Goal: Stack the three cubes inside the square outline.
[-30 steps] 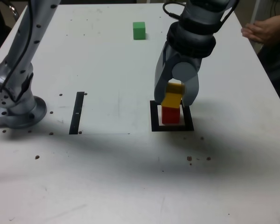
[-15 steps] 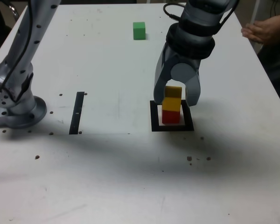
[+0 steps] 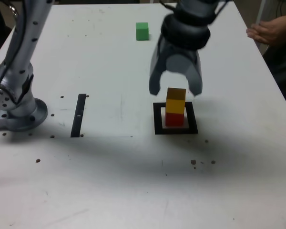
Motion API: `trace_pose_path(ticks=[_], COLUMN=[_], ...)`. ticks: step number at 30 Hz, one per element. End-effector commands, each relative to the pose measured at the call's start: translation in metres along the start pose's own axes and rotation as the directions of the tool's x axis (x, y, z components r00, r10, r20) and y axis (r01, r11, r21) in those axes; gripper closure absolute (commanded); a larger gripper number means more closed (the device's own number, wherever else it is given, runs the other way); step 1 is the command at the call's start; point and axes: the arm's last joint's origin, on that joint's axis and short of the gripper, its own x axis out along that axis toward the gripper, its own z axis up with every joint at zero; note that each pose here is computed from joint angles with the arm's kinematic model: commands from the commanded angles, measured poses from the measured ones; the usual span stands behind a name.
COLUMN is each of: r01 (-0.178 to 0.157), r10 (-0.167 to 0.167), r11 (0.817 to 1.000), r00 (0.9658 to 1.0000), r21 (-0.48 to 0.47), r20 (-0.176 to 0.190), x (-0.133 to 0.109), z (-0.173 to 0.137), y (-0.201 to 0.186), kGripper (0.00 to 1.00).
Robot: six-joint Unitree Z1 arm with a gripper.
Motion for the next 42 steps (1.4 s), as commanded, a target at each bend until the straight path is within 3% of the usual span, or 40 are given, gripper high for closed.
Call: trace_pose_path(ticks=[1, 5, 8, 14, 28, 42], r01=[-0.022, -0.047, -0.045, -0.007, 0.06, 0.029], r10=[0.022, 0.047, 0.045, 0.005, -0.06, -0.027], r11=[1.0, 0.999, 0.998, 0.997, 0.989, 0.988], r00=[0.9998, 0.9989, 0.9989, 0.9997, 0.9982, 0.9995], r21=[-0.004, -0.023, -0.041, -0.08, -0.133, -0.152], r20=[0.004, 0.002, -0.012, -0.026, 0.0, 0.013], x=[-0.005, -0.009, -0.007, 0.002, 0.023, 0.037], z=[-0.008, -0.016, -0.021, -0.033, -0.071, -0.093], y=[0.007, 0.021, 0.041, 0.097, 0.216, 0.291], kGripper=[0.0, 0.0, 0.0, 0.0, 0.0, 0.0])
